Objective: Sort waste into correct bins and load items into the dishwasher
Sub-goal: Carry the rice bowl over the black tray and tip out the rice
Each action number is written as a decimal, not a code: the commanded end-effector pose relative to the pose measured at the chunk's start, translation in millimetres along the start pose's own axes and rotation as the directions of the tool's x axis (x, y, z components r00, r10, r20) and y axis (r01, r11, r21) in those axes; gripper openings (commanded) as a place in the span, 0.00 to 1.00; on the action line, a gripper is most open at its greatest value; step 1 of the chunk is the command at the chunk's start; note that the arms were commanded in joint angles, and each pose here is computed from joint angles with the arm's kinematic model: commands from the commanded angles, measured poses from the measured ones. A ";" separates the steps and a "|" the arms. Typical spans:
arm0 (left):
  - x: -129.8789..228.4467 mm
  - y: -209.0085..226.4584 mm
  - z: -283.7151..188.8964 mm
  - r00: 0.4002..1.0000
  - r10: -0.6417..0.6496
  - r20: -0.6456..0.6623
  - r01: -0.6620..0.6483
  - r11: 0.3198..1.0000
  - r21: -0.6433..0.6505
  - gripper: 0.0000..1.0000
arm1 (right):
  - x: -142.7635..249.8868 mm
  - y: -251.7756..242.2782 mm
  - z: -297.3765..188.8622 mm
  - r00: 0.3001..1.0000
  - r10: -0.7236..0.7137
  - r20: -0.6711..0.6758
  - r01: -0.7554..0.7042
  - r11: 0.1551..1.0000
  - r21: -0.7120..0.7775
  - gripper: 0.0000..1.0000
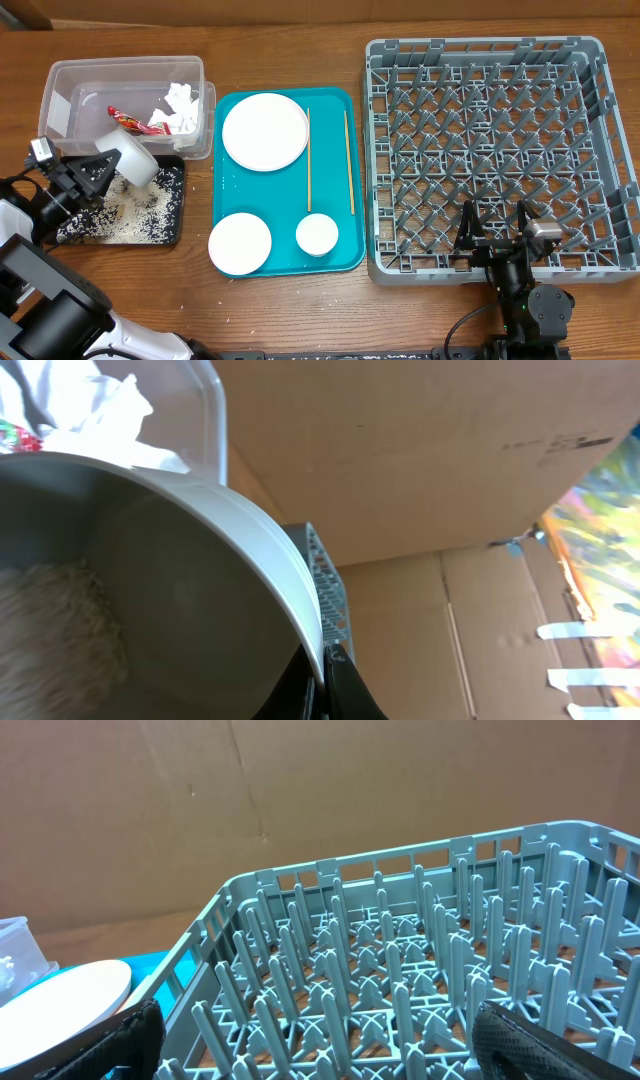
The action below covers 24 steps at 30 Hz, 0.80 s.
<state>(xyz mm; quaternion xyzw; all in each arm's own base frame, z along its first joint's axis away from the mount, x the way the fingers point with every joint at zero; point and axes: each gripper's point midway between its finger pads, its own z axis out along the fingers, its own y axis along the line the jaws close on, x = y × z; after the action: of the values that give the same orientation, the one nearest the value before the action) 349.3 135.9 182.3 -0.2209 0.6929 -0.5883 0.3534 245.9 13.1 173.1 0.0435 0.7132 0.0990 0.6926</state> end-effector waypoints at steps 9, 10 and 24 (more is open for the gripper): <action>-1.1 -7.3 -1.8 1.000 -0.015 0.017 0.014 0.998 0.067 0.04 | 2.1 1.2 0.1 1.000 -0.005 0.003 0.005 1.000 -0.008 1.00; -1.1 -7.2 -1.8 1.000 -0.016 0.017 0.014 0.998 0.067 0.04 | 2.1 1.2 0.1 1.000 -0.005 0.003 0.005 1.000 -0.008 1.00; -3.7 -28.3 -2.6 0.998 0.056 0.019 -0.058 0.996 0.064 0.04 | 2.1 1.2 0.1 1.000 -0.005 0.003 0.005 1.000 -0.008 1.00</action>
<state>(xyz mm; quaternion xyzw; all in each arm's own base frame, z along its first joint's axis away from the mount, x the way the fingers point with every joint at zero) 349.2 135.4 188.0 -0.2167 0.6838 -0.5971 0.3590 245.9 13.2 173.0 0.0430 0.7133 0.0988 0.6925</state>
